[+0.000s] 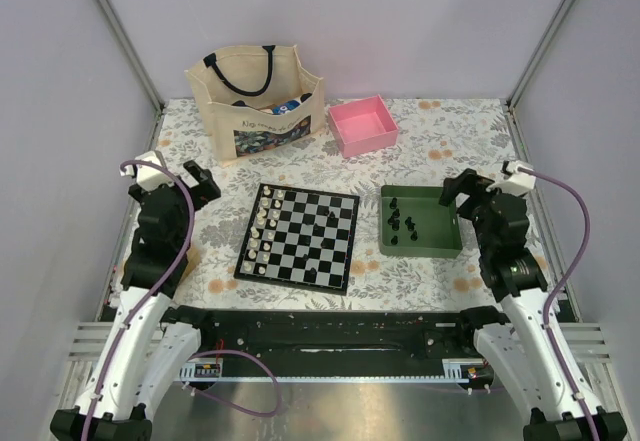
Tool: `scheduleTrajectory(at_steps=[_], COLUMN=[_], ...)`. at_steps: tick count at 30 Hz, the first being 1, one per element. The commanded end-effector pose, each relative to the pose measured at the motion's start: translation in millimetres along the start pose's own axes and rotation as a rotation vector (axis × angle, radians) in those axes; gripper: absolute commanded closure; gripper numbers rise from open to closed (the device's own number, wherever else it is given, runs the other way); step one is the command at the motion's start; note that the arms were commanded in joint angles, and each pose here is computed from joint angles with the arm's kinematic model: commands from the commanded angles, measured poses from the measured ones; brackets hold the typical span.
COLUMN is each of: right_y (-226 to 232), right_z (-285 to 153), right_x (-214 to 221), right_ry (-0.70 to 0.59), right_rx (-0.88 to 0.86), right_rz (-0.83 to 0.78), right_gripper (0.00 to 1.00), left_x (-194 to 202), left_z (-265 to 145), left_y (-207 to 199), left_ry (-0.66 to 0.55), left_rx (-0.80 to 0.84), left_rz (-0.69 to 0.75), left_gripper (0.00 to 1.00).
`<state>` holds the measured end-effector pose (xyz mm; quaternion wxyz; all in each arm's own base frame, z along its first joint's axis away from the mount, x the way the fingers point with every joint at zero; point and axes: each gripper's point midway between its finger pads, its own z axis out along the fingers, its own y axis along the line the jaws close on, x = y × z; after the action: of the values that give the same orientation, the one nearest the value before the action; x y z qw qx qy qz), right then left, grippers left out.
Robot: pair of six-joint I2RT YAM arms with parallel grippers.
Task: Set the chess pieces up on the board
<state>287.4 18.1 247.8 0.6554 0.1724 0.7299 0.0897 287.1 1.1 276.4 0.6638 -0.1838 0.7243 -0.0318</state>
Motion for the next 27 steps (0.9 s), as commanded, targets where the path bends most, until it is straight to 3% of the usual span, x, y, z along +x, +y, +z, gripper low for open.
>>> scheduleTrajectory(at_steps=[1, 3, 5, 6, 8, 10, 13, 22, 27], right_y=[40.7, 61.1, 72.0, 70.1, 49.9, 47.2, 48.9, 103.4, 104.0], right_z=[-11.1, -14.8, -14.9, -13.0, -5.2, -2.3, 1.0, 7.8, -0.4], right_x=[4.5, 0.5, -3.3, -1.1, 3.7, 9.0, -2.5, 8.8, 29.5], right_ry=[0.160, 0.188, 0.207, 0.237, 0.337, 0.462, 0.517, 0.497, 0.641], right_rx=[-0.164, -0.253, -0.288, -0.262, -0.099, -0.053, -0.008, -0.349, -0.383], right_rz=[0.043, 0.083, 0.120, 0.120, 0.084, 0.006, -0.019, 0.043, -0.023], right_gripper=[0.02, 0.02, 0.02, 0.02, 0.02, 0.02, 0.02, 0.01, 0.05], left_x=[-12.5, -14.0, -14.3, -13.1, -8.5, 4.9, 25.3, 41.9, 53.8], left_z=[-21.0, -32.7, -41.9, -46.0, -50.4, -52.4, -49.3, -39.3, -41.4], left_y=[11.7, -0.5, 10.1, 17.9, 12.5, 4.8, 8.1, 3.3, 10.5], left_ry=[0.048, 0.094, 0.100, 0.102, 0.121, 0.168, 0.219, 0.278, 0.332], left_rx=[-0.079, 0.007, -0.057, -0.101, -0.038, 0.038, 0.034, 0.045, 0.008], left_rz=[-0.058, -0.011, -0.080, -0.103, -0.040, 0.031, 0.046, 0.052, 0.057], left_gripper=[0.01, 0.01, 0.01, 0.01, 0.01, 0.01, 0.01, 0.01, 0.01])
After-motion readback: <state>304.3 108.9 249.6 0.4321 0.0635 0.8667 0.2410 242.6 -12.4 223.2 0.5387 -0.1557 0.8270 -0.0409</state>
